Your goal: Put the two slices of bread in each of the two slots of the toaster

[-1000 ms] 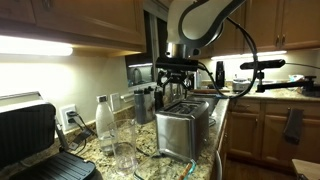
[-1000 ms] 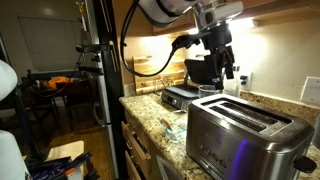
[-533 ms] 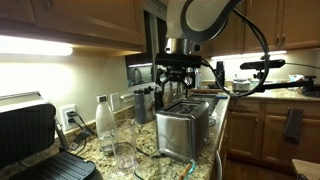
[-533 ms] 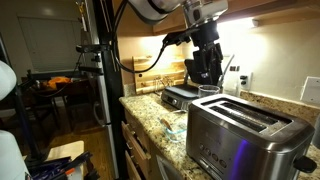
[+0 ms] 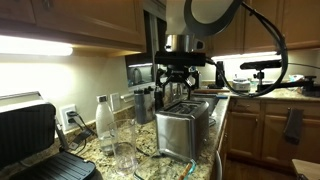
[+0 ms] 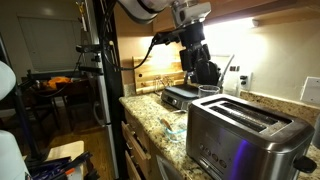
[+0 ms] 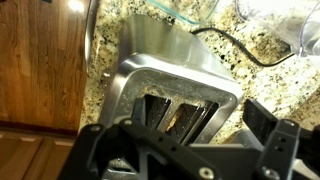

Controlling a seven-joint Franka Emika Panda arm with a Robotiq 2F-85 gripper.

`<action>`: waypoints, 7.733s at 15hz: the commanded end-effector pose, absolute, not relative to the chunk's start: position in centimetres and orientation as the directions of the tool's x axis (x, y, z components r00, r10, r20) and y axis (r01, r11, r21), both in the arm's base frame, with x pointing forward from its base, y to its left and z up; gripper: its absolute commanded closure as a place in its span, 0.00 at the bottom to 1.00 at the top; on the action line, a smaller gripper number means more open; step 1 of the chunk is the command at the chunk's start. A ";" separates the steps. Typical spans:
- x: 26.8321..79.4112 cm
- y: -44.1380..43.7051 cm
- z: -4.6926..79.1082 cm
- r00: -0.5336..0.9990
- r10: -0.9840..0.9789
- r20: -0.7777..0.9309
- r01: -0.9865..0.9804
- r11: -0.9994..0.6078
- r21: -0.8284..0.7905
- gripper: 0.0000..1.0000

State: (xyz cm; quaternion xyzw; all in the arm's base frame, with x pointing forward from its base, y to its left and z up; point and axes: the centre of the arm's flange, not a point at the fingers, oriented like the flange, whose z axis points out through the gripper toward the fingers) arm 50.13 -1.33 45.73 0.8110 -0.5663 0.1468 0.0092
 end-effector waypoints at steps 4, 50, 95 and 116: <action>46.0 1.4 45.9 0.304 -0.928 0.215 -0.932 -0.337 -0.137 0.00; 43.6 11.1 30.0 0.193 -0.979 0.069 -0.977 -0.198 -0.078 0.00; 48.3 9.4 29.5 0.182 -0.971 0.153 -0.981 -0.191 -0.045 0.94; 43.7 11.6 44.3 0.141 -0.917 0.374 -0.985 -0.167 -0.036 0.92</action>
